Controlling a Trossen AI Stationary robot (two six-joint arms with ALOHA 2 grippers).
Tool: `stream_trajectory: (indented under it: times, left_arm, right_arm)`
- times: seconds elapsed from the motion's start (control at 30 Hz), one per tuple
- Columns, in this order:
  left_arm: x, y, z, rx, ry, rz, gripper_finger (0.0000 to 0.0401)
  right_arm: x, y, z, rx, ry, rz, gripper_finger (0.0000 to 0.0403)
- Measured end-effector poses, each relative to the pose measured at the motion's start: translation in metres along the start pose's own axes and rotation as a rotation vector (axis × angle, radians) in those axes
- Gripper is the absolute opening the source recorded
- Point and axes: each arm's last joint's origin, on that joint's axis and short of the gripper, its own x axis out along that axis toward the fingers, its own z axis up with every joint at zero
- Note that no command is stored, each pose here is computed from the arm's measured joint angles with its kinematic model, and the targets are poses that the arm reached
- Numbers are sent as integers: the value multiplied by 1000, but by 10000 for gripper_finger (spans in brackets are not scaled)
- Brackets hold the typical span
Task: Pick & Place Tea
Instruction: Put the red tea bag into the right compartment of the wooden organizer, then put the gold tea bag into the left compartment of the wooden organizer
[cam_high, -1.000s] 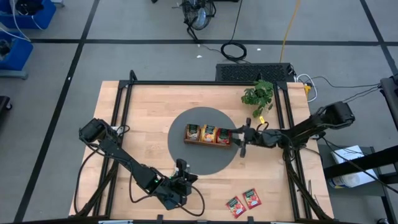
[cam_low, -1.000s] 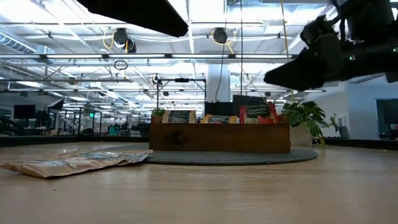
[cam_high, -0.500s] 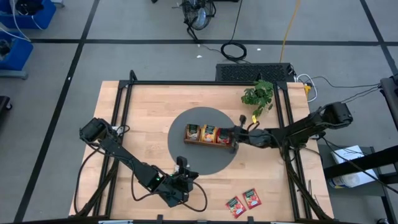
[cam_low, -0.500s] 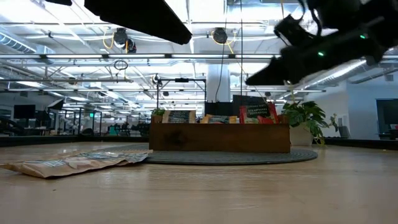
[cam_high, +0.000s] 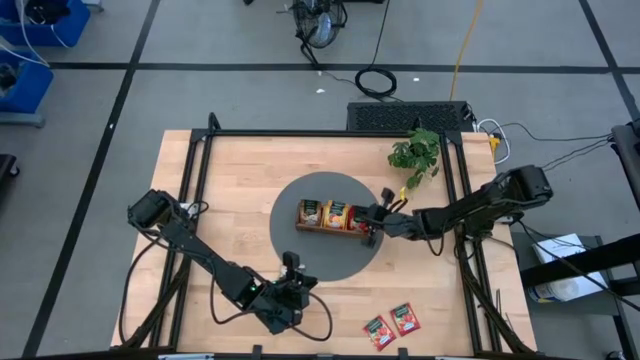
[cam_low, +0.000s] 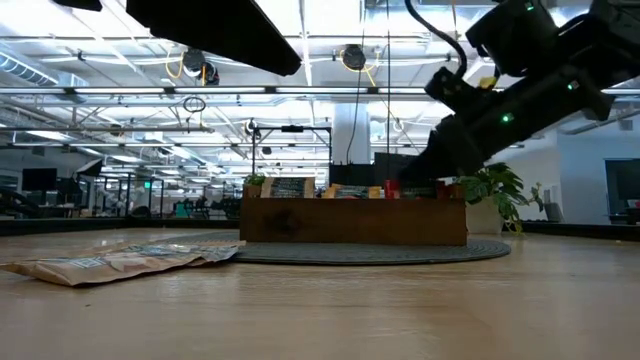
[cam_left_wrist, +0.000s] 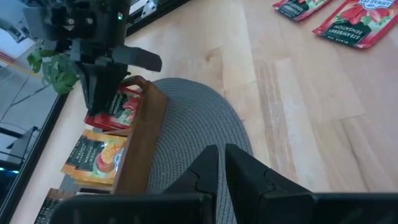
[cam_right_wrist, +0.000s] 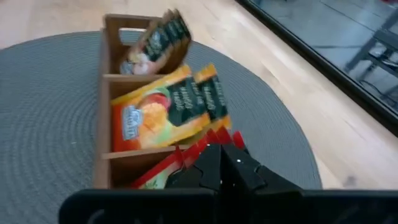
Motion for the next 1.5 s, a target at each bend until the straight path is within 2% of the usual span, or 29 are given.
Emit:
stream_trajectory:
  times: [0.3, 0.53, 0.63, 0.73, 0.9, 1.0, 1.07, 1.2, 1.4, 1.5]
  left_arm:
    - [0, 0, 0, 5, 1, 0, 37]
    - [-5, -4, -5, 23, 31, -9, 37]
    - [-18, -12, -15, 11, 94, -33, 37]
    - [-36, -20, -27, -69, 193, -102, 37]
    - [-52, -31, -37, -253, 307, -183, 37]
    - [-50, -38, -40, -305, 373, -269, 37]
    - [-48, -42, -43, -309, 405, -288, 37]
    - [-40, -48, -51, -290, 438, -269, 37]
    - [-33, -47, -58, -309, 430, -160, 37]
    - [-34, -47, -62, -328, 464, -130, 37]
  right_arm:
    - [-8, 8, 5, -20, -56, -4, 0]
    - [-27, 30, 22, -108, -255, 94, 0]
    - [-35, 42, 25, -110, -305, 265, 0]
    - [-36, 52, 24, -77, -301, 473, 0]
    - [-20, 71, 22, -76, -248, 531, 0]
    - [-3, 93, 24, -100, -223, 621, 0]
    - [10, 106, 28, -105, -221, 668, 0]
    - [34, 120, 34, -118, -193, 703, 0]
    - [53, 111, 37, -88, -145, 673, 0]
    - [58, 106, 37, -42, -113, 731, 2]
